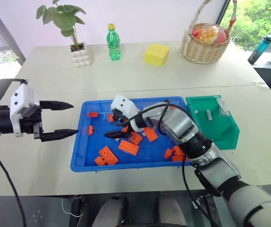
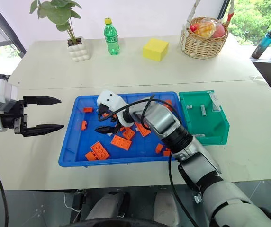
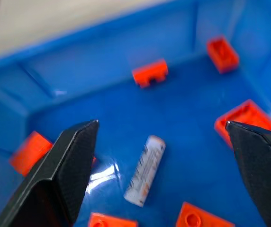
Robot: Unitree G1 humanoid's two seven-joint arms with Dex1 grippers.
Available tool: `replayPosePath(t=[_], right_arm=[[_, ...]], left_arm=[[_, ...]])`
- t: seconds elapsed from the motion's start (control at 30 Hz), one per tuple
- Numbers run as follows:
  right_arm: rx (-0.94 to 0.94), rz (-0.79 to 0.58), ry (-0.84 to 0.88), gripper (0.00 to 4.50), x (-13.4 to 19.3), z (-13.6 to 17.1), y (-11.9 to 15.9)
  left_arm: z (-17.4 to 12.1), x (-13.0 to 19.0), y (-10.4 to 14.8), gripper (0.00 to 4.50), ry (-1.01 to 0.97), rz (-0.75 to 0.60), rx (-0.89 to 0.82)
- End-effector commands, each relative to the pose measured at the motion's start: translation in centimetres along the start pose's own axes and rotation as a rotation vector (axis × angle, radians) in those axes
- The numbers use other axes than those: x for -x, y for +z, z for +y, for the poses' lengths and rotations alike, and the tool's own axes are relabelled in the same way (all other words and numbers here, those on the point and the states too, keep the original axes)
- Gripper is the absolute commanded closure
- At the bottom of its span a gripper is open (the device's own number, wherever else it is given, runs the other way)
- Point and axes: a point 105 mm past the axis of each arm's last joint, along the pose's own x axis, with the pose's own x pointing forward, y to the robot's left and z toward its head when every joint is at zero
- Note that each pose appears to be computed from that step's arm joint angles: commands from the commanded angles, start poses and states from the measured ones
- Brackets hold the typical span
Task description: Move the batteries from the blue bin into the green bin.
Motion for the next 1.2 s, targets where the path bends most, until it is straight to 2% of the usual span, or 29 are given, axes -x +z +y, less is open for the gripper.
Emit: replayPosePath(t=[0.03,0.27,0.3,0.37,0.57,0.6,0.8,0.9,0.97,1.03,1.1,1.17,1.2], right_arm=[[0.049,0.005,0.023,0.09,-0.5,0.6,-0.3],[0.058,0.064,0.018,0.09,-1.7,0.6,-2.7],[0.058,0.066,0.017,0.31,-1.8,0.6,-2.9],[0.073,0.067,0.013,0.91,-1.9,0.6,-3.0],[0.086,0.055,0.019,4.10,-2.1,0.9,-2.8],[0.089,0.051,0.017,4.44,-2.1,0.8,-2.7],[0.069,-0.019,-0.004,4.41,-1.0,0.2,-0.4],[0.018,-0.118,-0.053,4.41,1.6,-1.2,2.3],[-0.045,-0.198,-0.115,4.41,5.2,-2.8,4.0],[-0.080,-0.232,-0.168,4.41,7.8,-3.9,4.5],[-0.100,-0.258,-0.292,4.41,11.9,-5.8,4.2],[-0.189,-0.263,-0.486,4.41,17.8,-8.3,2.4],[-0.216,-0.262,-0.536,4.41,19.4,-8.7,1.8]], left_arm=[[-0.2,0.3,1.1,0.00,0.004,-0.002,-0.041],[-0.4,0.2,1.1,0.00,-0.015,-0.004,-0.029],[-0.5,0.1,1.1,0.00,-0.021,-0.003,-0.029],[-0.5,0.0,1.2,0.00,-0.027,-0.003,-0.030],[-0.4,-0.2,1.3,0.00,-0.034,-0.006,-0.035],[-0.4,-0.3,1.3,0.00,-0.035,-0.008,-0.035],[-0.2,-0.6,1.3,0.00,-0.042,-0.016,-0.031],[-0.5,-1.1,1.4,0.00,-0.063,-0.034,-0.023],[-0.7,-1.6,1.6,0.00,-0.082,-0.058,-0.015],[-0.9,-1.9,1.7,0.00,-0.093,-0.069,-0.010],[-1.0,-2.3,1.7,0.00,-0.105,-0.077,-0.012],[-0.8,-2.9,1.6,0.00,-0.108,-0.090,-0.015],[-0.8,-3.0,1.6,0.00,-0.107,-0.094,-0.016]])
